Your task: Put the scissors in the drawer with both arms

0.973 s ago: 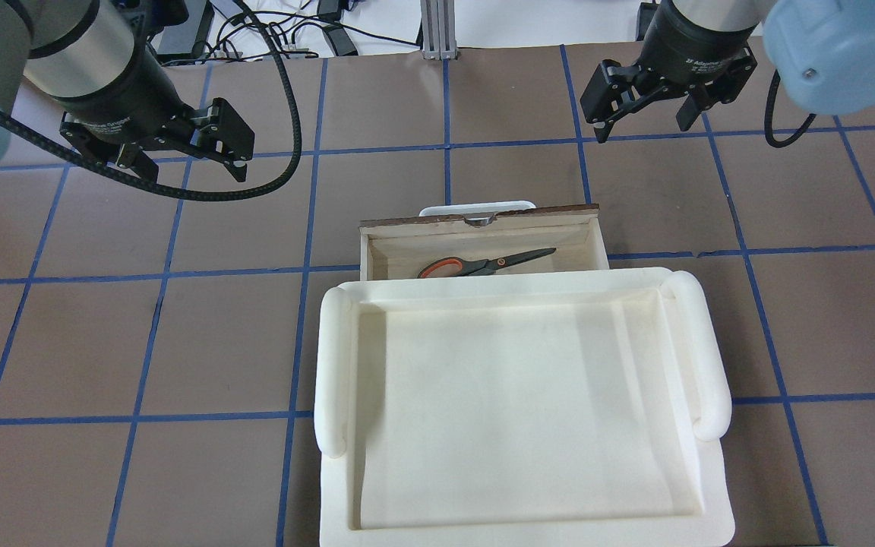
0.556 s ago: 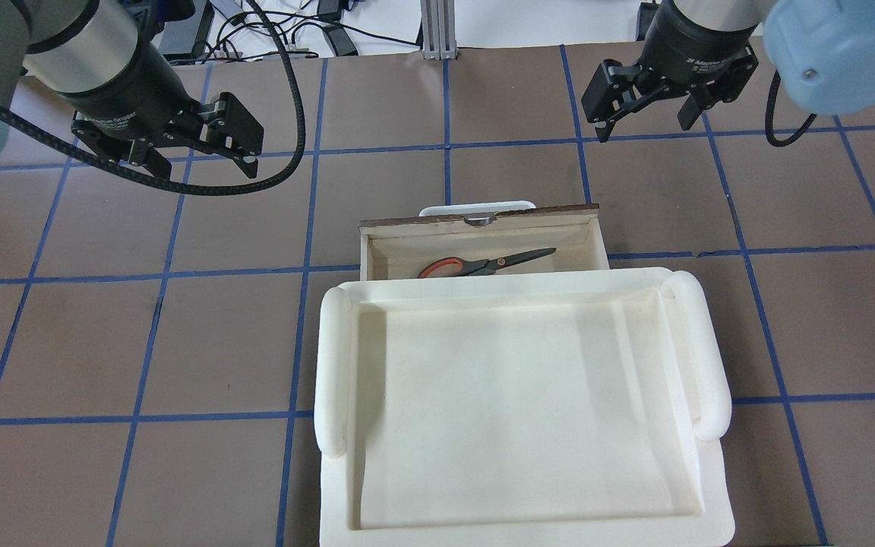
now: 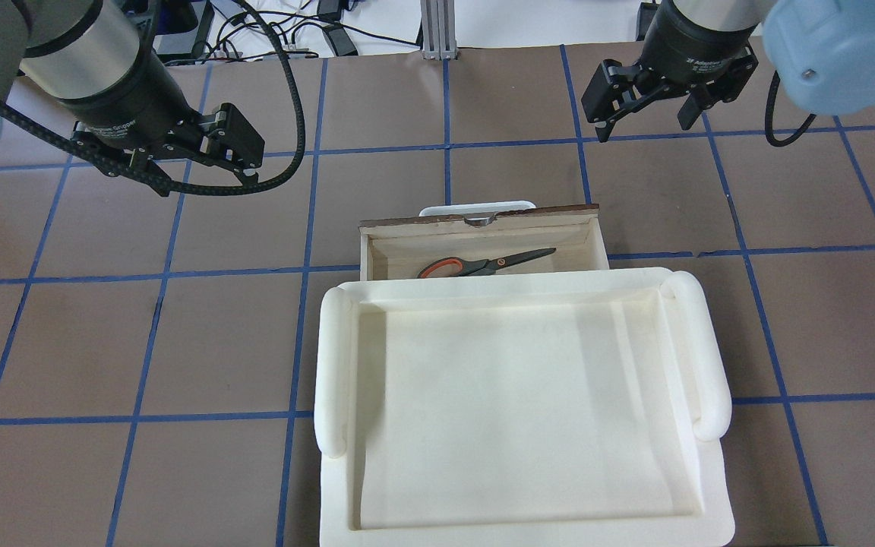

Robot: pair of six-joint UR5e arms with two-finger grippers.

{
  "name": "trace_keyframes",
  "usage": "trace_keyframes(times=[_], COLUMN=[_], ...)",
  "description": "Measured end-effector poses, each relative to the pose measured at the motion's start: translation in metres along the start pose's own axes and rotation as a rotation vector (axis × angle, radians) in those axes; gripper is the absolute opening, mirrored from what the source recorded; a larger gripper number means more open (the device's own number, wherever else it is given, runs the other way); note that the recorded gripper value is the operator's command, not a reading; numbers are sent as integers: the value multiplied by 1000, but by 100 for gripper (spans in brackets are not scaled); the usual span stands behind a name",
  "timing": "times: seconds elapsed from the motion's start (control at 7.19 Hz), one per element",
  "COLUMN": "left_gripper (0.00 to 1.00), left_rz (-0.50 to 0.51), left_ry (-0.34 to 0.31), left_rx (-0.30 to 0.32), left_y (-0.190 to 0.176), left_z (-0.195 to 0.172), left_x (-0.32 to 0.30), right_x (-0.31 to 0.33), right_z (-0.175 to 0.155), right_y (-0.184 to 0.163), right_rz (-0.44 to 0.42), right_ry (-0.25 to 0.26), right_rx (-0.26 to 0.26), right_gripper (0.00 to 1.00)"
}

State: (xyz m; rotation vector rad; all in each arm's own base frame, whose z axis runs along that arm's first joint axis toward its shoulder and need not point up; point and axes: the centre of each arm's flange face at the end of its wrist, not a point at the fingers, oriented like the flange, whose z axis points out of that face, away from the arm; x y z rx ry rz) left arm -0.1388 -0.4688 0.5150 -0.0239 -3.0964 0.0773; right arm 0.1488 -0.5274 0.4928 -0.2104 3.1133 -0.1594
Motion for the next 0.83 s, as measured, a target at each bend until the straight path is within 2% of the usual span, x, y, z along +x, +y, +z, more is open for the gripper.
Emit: trace_keyframes(times=[0.83], left_gripper=[100], left_rz=[2], left_ry=[0], left_rx=[-3], left_y=[1], left_z=[-1], left_x=[0], right_x=[-1], right_z=[0], right_y=[-1], right_rz=[-13], right_ry=[-4], right_rx=[6], right_gripper=[100])
